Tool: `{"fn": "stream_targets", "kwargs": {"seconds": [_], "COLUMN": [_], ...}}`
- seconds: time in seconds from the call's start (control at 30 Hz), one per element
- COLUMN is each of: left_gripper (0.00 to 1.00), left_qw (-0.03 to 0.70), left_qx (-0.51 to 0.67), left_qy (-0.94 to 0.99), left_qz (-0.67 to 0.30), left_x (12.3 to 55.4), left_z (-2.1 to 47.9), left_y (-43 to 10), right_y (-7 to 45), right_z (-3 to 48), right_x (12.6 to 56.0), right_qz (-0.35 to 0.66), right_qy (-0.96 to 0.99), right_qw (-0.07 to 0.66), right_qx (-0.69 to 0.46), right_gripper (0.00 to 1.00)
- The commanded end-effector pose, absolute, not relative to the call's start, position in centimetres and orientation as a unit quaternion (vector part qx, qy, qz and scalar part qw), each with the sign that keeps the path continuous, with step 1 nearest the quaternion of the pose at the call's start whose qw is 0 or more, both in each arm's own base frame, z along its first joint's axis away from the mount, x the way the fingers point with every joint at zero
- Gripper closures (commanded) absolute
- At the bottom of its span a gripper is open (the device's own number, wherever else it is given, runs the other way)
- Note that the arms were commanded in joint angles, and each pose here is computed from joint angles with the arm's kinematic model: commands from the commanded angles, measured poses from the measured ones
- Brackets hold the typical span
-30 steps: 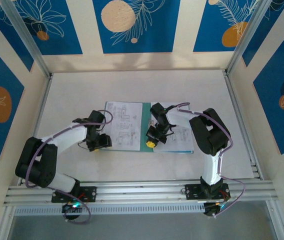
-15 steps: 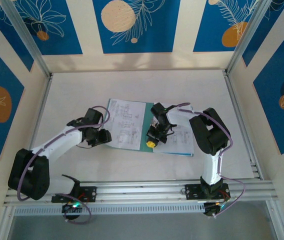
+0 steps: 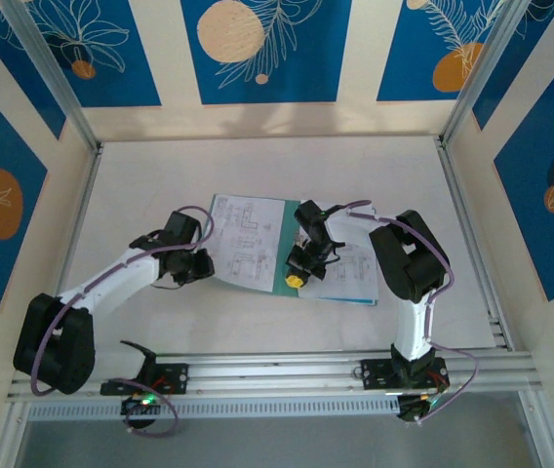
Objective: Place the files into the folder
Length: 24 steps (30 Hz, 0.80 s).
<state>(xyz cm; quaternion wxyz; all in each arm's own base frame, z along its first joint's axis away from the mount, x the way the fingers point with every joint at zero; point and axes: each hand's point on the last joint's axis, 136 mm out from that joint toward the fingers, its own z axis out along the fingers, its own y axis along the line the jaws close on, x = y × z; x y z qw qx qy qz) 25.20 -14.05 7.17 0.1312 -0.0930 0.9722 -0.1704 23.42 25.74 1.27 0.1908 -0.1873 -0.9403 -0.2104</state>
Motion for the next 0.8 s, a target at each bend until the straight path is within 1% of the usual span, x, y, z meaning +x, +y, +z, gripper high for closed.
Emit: {"fn": "stream_targets", "kwargs": {"seconds": [0.0, 0.13, 0.23, 0.4, 0.43, 0.5, 0.6, 0.77], "left_gripper": [0.93, 1.0, 1.0, 1.0, 1.0, 1.0, 1.0, 1.0], "left_qw": [0.142, 0.142, 0.147, 0.173, 0.178, 0.188, 0.203, 0.232], "left_qx": [-0.08, -0.078, -0.079, -0.084, -0.085, -0.088, -0.092, -0.093], "left_qy": [0.968, 0.969, 0.97, 0.973, 0.972, 0.972, 0.971, 0.966], "left_qz": [-0.193, -0.187, -0.176, -0.131, -0.124, -0.105, -0.084, -0.06], "left_x": [25.3, 25.1, 24.8, 24.1, 23.9, 23.5, 22.8, 21.7], "left_z": [7.9, 8.1, 8.6, 10.3, 10.7, 11.4, 12.4, 14.5], "left_y": [-15.1, -14.8, -14.3, -12.2, -11.8, -10.9, -9.7, -8.3], "right_y": [22.1, 22.4, 23.5, 26.5, 27.0, 27.4, 26.6, 22.5], "right_z": [-3.4, -2.8, -1.2, 4.2, 5.3, 7.2, 8.6, 7.5], "right_x": [21.3, 22.0, 23.2, 25.9, 26.3, 27.2, 28.1, 28.3], "right_qz": [-0.109, -0.11, -0.125, -0.178, -0.189, -0.209, -0.22, -0.207], "right_qy": [-0.951, -0.957, -0.965, -0.972, -0.971, -0.969, -0.966, -0.958], "right_qw": [0.209, 0.195, 0.171, 0.117, 0.108, 0.093, 0.079, 0.08], "right_qx": [-0.201, -0.184, -0.151, -0.098, -0.094, -0.095, -0.112, -0.179], "right_gripper": [0.99, 0.99, 0.92, 0.65, 0.61, 0.57, 0.57, 0.7]}}
